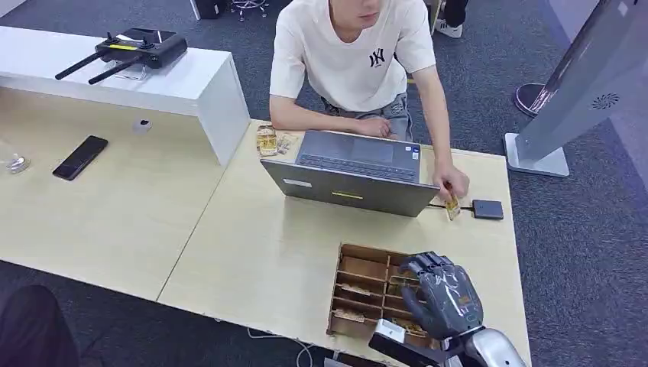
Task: Pass the card to the sensor for recognition and then transmit it.
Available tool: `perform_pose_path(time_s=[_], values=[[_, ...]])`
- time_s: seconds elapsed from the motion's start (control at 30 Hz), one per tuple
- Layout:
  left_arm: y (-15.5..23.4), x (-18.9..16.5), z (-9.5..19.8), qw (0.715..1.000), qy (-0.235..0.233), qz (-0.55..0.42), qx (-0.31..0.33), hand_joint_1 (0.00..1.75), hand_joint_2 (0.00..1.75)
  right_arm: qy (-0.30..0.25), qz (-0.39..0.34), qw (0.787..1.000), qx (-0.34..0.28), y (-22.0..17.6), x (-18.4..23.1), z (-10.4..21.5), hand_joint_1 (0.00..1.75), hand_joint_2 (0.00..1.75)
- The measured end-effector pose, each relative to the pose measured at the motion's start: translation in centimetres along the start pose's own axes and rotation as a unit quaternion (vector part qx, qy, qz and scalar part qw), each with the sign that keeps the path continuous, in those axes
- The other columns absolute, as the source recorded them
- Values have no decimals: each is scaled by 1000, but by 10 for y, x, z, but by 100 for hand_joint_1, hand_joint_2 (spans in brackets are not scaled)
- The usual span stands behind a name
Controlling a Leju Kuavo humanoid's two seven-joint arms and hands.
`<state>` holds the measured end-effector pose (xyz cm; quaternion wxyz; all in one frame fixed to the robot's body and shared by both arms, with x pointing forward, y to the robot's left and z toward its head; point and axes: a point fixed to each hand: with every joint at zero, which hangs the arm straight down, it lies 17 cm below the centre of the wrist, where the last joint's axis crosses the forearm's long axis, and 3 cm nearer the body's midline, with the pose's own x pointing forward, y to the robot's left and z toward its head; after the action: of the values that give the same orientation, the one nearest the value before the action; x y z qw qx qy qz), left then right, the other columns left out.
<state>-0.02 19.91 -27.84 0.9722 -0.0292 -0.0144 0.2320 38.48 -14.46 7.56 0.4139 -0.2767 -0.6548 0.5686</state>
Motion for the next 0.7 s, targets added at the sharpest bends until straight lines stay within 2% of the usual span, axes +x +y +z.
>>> perform_pose_path(time_s=[0.3, 0.33, 0.4, 0.7], values=[[0, 0, 0, 1000, 0, 1, 0, 0, 0, 6, 0, 1000, 8, 6, -5, 1, 87, 175], [0, 0, 0, 1000, 0, 1, 0, 0, 0, 6, 0, 1000, 9, 7, -5, 2, 93, 175], [0, 0, 0, 1000, 0, 1, 0, 0, 0, 8, 0, 1000, 11, 9, -6, 2, 87, 175], [0, 0, 0, 1000, 1, 3, 0, 0, 0, 12, 1, 1000, 17, 13, -10, 3, 101, 175]])
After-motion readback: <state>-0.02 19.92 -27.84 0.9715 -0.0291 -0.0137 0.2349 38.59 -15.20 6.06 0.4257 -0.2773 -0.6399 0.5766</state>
